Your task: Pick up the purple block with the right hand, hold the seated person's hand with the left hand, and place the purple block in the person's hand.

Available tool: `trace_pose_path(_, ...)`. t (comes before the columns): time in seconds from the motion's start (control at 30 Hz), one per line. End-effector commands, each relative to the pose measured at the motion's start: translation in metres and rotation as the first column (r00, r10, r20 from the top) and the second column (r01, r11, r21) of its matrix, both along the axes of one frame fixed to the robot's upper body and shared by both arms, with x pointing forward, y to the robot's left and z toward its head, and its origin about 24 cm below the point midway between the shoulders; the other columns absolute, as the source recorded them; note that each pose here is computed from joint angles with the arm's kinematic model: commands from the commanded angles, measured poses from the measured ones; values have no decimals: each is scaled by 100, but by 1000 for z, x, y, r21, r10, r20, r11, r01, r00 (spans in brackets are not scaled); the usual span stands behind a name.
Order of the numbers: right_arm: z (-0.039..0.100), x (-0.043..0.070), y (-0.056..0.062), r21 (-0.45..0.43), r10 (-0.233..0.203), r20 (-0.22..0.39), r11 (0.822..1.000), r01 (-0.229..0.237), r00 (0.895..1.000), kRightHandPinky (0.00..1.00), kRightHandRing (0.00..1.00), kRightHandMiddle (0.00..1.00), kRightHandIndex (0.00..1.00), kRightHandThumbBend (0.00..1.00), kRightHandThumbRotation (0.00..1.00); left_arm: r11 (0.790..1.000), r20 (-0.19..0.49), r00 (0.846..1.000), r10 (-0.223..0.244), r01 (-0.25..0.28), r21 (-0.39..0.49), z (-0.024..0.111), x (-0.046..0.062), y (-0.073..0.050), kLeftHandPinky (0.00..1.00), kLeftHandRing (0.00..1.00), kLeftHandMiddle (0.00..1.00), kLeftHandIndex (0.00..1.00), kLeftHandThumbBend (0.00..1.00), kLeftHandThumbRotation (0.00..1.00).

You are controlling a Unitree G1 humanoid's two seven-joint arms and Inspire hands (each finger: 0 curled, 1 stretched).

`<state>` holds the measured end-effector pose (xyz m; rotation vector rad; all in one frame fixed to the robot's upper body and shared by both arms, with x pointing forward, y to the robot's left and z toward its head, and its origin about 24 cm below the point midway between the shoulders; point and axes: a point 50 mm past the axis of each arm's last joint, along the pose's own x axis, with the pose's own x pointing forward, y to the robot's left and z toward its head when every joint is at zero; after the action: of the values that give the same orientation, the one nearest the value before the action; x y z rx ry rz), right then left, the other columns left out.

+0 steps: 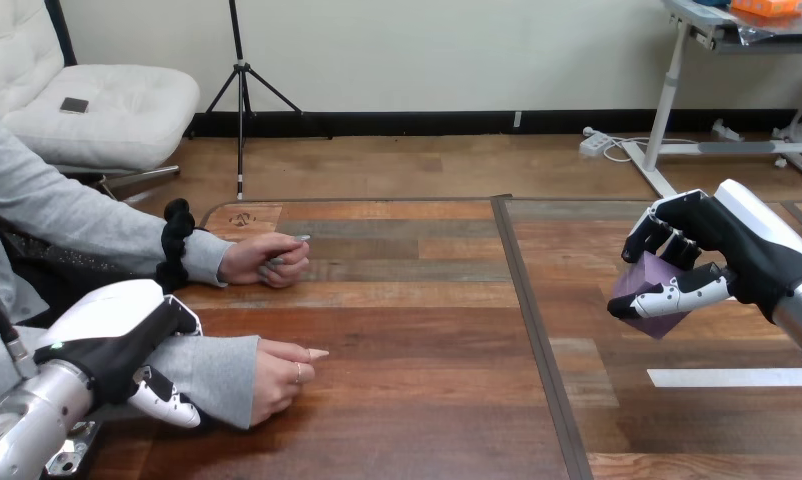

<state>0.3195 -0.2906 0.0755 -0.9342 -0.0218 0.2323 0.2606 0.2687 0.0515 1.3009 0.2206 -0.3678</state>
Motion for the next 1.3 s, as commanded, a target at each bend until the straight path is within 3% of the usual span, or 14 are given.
trace_pose_path(0.0,31,13,6,-2,20,125,1000,-20,992,38,40,44,43,82,0,996,216,976,-34,50,-68,40,11,-11,17,24,33,37,72,0)
trace_pose_path(0.57,31,16,15,-1,46,126,999,-46,991,38,40,44,43,83,0,990,344,938,-50,92,-106,69,5,-20,15,21,30,35,71,0)
trace_pose_path(0.73,31,18,18,1,56,124,998,-57,991,38,40,44,43,82,0,987,385,921,-60,113,-117,73,3,-23,14,20,28,34,72,0)
trace_pose_path(1.27,34,23,33,18,100,127,994,-103,987,38,40,43,43,80,0,977,450,889,-90,168,-135,85,-1,-32,12,18,26,33,70,0)
